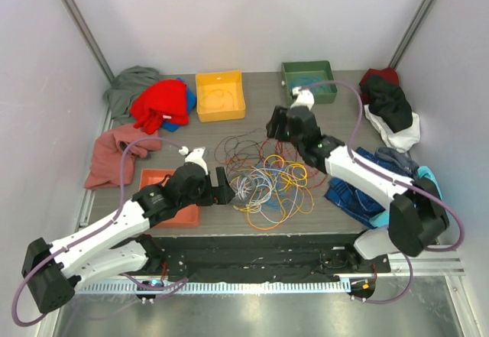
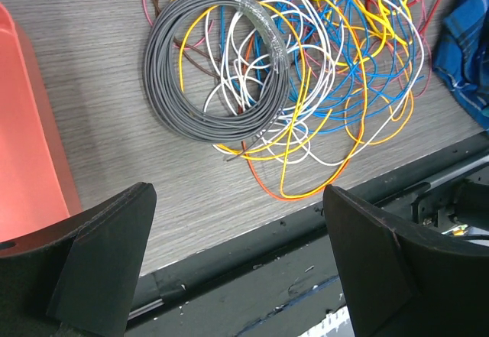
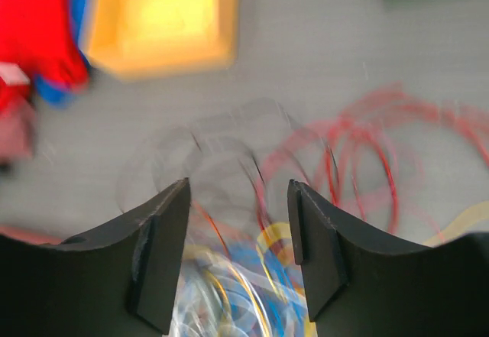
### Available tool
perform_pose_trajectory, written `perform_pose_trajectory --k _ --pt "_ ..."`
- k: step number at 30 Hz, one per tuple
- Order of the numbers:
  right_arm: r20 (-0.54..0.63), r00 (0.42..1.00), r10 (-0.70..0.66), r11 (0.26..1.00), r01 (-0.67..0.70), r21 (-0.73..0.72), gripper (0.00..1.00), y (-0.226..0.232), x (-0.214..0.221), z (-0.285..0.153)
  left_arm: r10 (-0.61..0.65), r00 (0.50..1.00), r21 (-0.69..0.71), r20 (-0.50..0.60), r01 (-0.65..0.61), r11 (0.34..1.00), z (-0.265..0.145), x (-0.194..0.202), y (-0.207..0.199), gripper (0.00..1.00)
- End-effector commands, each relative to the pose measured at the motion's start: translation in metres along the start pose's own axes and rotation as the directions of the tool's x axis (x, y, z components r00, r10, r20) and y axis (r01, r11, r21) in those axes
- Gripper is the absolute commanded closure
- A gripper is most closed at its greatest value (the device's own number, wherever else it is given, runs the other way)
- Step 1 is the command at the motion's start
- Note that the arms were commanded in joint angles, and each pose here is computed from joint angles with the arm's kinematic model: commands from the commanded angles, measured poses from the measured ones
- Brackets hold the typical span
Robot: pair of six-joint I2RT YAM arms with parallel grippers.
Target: Untangle the cables
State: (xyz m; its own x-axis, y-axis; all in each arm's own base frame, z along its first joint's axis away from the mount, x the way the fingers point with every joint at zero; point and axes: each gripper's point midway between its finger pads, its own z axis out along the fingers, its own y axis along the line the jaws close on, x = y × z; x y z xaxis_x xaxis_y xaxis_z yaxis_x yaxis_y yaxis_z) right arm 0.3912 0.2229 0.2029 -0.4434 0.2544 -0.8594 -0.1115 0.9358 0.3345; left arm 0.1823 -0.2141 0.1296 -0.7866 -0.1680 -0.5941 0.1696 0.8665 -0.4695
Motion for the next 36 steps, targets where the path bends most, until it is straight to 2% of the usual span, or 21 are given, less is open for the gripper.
perform_pose_trajectory --k 1,4,6,10,17,30,34,36 --pt "-0.094 0.994 -0.052 0.997 0.047 -0.054 0.41 0.002 0.051 -0.041 -0.061 0.996 0.047 0.067 0.058 0.997 -0.004 -0.010 -0.005 0.04" --pt "-0.126 0.987 -0.099 0.994 0.092 -0.061 0.43 -0.012 0.089 -0.072 -0.075 0.995 0.051 0.065 0.072 0.996 -0.001 -0.005 -0.003 0.04" --pt "-0.129 0.988 -0.082 0.996 0.076 -0.048 0.44 -0.020 0.094 -0.085 -0.078 0.995 0.048 0.058 0.075 0.996 0.003 -0.001 -0.001 0.04" --pt "-0.186 0.980 -0.065 0.998 0.064 -0.007 0.46 -0.043 0.126 -0.095 -0.083 0.996 0.047 0.036 0.081 0.996 0.011 0.000 -0.005 0.04" --pt "-0.223 0.973 -0.063 0.997 0.071 0.027 0.49 -0.063 0.149 -0.101 -0.076 0.997 0.049 0.001 0.076 0.996 0.019 -0.001 -0.014 0.06" --pt "-0.232 0.969 -0.086 0.996 0.086 -0.012 0.51 -0.057 0.152 -0.113 -0.059 0.998 0.041 0.006 0.058 0.997 0.022 -0.003 -0.014 0.06" --pt "-0.102 0.993 -0.053 0.994 0.043 -0.097 0.52 -0.030 0.118 -0.130 -0.050 0.999 0.039 0.011 0.049 0.998 0.022 -0.004 -0.014 0.06" --pt "-0.084 0.996 -0.031 0.987 0.017 -0.160 0.52 -0.014 0.109 -0.138 -0.049 0.999 0.040 0.014 0.048 0.998 0.022 -0.005 -0.014 0.06"
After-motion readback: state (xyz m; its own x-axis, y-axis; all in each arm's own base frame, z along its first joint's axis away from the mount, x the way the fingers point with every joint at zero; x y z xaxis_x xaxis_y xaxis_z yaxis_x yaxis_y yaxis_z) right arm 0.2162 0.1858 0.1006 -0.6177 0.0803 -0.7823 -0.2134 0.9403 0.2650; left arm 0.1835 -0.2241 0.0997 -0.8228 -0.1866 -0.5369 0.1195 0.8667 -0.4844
